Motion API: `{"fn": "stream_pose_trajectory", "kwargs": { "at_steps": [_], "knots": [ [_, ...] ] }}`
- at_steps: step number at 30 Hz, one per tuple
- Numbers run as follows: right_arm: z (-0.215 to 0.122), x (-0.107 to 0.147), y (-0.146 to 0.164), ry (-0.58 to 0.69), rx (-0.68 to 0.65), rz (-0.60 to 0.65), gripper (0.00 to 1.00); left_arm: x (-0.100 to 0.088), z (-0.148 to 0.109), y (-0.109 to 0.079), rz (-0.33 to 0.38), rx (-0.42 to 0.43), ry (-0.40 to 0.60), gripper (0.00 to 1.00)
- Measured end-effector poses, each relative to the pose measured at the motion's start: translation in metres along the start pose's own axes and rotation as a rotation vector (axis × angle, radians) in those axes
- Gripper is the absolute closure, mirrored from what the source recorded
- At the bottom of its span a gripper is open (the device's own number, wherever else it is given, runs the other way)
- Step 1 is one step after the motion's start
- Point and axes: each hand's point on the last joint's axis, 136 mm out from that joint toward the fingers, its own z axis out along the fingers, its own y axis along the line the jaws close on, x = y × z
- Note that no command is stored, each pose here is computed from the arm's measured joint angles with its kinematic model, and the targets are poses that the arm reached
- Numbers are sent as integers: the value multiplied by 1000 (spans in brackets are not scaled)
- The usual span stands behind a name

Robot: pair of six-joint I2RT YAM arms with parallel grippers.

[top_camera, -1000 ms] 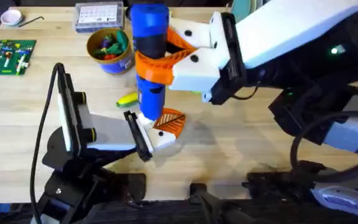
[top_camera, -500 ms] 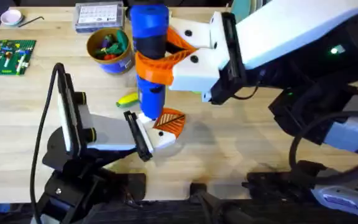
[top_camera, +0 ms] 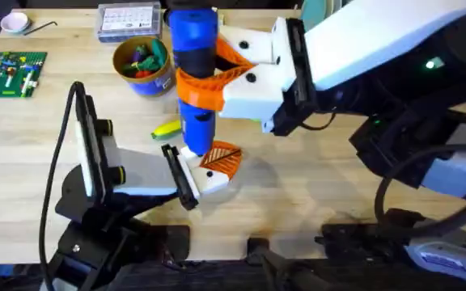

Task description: Pick up the gripper from the table and insert it into the empty holder that is missing its gripper. Then pick up a screw, insert it into the mounting hole, and use the screwdriver to tighten it. Finally, clean up the table by picking up the vegetable and placing it into the bucket.

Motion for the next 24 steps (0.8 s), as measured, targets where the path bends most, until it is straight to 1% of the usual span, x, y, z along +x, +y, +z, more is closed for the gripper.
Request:
{"fn": "stream_pose_trajectory", "kwargs": {
  "at_steps": [15, 24],
  "knots": [
    [-2, 4, 0, 27, 14, -9, 979, 0, 0, -1, -17, 6, 2, 997],
    [-2, -2, 4, 6, -5, -36, 979, 0, 0, -2, -10, 8, 0, 997]
  ]
}}
